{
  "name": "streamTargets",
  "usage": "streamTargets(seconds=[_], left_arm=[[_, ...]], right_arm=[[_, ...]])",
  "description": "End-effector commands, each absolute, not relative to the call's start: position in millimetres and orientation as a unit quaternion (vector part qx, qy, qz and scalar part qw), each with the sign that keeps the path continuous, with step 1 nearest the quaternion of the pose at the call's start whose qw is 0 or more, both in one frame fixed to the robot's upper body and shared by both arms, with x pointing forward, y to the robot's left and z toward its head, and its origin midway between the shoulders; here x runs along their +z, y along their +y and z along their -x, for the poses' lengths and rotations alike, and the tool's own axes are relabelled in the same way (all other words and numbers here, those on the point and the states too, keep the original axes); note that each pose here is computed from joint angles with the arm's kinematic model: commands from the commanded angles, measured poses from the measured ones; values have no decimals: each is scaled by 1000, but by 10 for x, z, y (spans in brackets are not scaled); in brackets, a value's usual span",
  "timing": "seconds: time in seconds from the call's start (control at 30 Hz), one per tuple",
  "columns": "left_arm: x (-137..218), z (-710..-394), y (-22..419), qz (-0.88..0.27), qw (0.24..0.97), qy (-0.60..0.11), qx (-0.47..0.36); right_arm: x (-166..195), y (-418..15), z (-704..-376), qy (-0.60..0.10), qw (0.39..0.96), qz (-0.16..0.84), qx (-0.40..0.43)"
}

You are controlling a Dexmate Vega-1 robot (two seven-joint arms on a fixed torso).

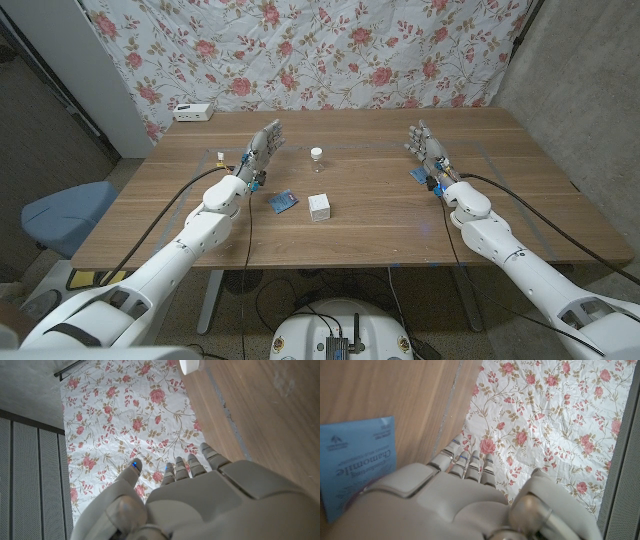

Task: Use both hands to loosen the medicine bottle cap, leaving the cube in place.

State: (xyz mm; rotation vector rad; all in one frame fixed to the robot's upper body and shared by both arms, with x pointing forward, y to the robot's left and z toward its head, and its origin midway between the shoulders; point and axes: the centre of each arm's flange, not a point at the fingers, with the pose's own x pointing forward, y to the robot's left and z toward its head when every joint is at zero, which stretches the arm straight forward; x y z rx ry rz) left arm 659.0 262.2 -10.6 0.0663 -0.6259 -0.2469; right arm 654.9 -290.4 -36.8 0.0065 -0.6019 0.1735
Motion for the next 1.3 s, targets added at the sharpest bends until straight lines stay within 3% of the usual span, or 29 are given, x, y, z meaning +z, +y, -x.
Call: streamTargets(seconds=[0.03,1.3], left_arm=[[-35,-6576,2442,-68,942,-299,-134],[52,-6551,2234,-192,933,-288,-102]], right_arm=[[-444,-2984,-6538,-294,953,-5,78],[-450,-2984,-6603,-308,950,-5,61]])
